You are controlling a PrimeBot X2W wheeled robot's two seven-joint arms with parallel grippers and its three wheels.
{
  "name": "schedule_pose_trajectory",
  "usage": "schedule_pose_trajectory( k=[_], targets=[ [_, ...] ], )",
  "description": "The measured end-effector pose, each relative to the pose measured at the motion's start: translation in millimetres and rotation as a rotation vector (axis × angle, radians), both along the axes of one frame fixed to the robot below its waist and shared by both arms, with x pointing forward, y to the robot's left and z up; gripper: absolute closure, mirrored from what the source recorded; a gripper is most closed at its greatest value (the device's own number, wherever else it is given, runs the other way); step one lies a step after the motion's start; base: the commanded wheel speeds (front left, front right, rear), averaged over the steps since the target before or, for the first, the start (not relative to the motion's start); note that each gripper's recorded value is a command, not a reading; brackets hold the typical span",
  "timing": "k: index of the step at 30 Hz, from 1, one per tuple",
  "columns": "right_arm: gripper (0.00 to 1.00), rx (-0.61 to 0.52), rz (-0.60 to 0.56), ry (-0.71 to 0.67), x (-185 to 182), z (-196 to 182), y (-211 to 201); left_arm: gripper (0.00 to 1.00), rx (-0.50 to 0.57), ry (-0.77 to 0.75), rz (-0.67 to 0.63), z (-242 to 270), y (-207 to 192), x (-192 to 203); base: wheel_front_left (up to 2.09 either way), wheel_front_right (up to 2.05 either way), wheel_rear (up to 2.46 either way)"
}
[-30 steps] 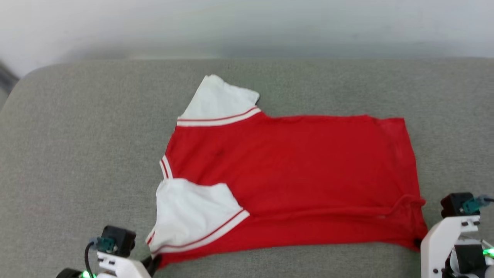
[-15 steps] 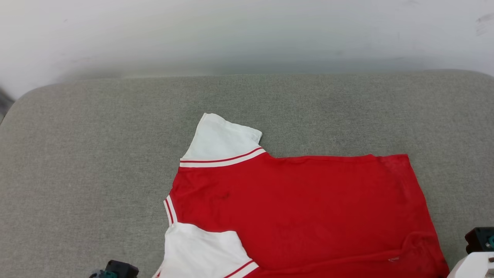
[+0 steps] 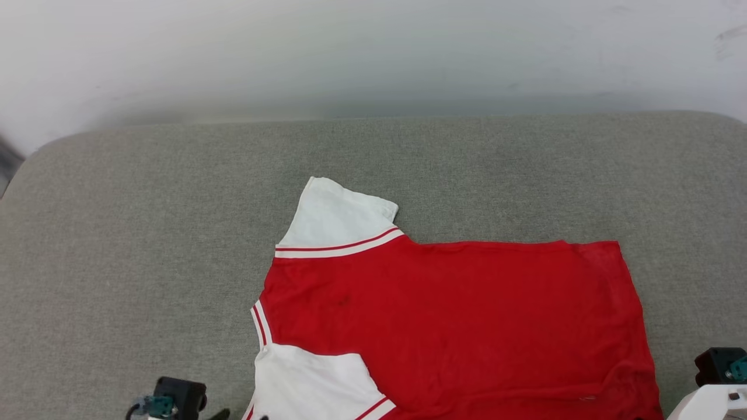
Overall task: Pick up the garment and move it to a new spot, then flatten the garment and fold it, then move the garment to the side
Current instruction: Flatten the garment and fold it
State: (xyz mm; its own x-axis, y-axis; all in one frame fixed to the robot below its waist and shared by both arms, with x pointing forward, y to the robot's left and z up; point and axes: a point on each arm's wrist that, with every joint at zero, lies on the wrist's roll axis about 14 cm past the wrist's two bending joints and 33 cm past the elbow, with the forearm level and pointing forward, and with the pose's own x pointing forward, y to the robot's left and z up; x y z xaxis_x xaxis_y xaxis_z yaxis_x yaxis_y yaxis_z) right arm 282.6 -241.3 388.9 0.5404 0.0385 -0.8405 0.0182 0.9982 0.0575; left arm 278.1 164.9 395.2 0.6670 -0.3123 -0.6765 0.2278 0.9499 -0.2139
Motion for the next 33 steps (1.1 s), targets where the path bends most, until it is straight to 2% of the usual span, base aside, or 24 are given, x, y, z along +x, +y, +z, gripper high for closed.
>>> schedule_pose_trajectory(
  k=[4, 12, 17, 23, 33],
  targets=[
    [0.00, 0.001, 0.006, -0.089, 10, 13, 1, 0.00, -0.020, -0.170, 0.018, 28, 0, 23, 0.00, 0.00, 0.00],
    [0.00, 0.023, 0.030, -0.511, 63, 85, 13, 0.00, -0.118, -0.615, 0.084, 108, -7, 71, 0.00, 0.00, 0.00],
    [0.00, 0.039, 0.006, -0.747, 80, 123, 14, 0.00, -0.144, -0.785, 0.149, 137, -2, 83, 0.00, 0.00, 0.00],
    [0.00, 0.070, 0.007, -0.920, 88, 146, 24, 0.00, -0.172, -0.916, 0.247, 169, 6, 97, 0.00, 0.00, 0.00],
    [0.00, 0.043, 0.018, -1.036, 98, 159, 28, 0.00, -0.154, -0.929, 0.171, 158, -8, 112, 0.00, 0.00, 0.00]
  ],
)
